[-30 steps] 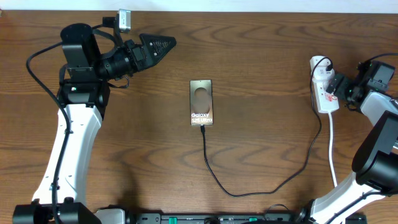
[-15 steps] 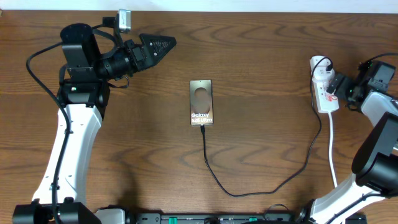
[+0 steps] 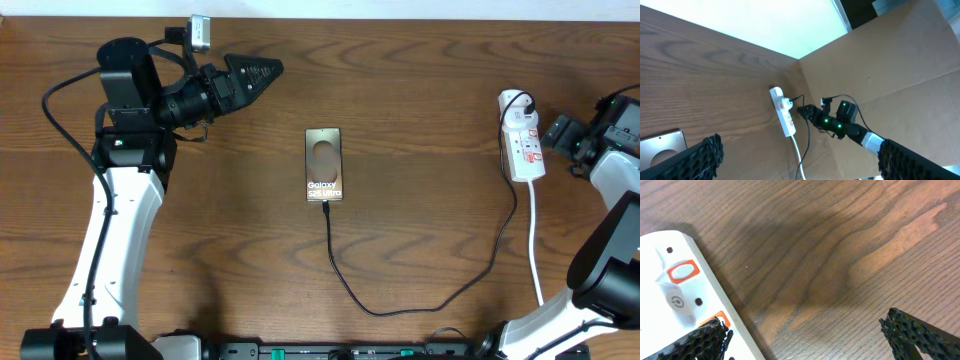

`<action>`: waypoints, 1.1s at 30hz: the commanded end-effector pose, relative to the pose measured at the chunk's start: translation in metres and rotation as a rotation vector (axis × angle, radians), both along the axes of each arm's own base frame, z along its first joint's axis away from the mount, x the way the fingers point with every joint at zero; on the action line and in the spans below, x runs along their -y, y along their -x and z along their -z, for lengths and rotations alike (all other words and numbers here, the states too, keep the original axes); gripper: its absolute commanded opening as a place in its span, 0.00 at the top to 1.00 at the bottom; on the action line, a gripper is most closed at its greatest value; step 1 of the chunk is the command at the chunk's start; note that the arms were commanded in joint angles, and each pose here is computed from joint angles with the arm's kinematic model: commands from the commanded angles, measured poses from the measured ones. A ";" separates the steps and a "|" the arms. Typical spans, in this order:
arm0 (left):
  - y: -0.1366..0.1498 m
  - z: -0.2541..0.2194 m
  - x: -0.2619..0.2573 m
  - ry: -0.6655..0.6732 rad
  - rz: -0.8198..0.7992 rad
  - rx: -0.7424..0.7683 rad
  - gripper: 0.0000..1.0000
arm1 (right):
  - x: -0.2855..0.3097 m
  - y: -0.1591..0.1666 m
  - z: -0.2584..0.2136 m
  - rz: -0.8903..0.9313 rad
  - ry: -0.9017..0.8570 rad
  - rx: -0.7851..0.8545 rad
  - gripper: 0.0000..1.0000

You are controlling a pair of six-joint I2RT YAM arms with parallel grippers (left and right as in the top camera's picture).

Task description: Plug charger to phone and switch on socket

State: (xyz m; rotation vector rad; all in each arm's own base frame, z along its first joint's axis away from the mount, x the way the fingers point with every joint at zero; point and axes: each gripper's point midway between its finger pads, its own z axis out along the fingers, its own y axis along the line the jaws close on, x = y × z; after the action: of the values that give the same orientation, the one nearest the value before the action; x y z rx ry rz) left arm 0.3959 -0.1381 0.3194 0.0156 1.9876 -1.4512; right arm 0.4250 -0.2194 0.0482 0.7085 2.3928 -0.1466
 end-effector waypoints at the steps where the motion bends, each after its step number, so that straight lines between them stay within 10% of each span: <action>1: 0.003 -0.010 -0.001 -0.006 0.004 0.038 0.00 | -0.013 -0.007 0.017 -0.044 -0.088 0.012 0.01; 33: 0.003 -0.010 -0.001 -0.006 0.004 0.038 0.00 | -0.015 -0.009 0.037 -0.055 -0.108 -0.007 0.01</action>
State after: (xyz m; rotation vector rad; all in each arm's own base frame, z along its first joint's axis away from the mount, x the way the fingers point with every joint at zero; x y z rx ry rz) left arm 0.3959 -0.1381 0.3194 0.0156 1.9876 -1.4512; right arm 0.4342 -0.2051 0.0182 0.6824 2.4244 -0.0068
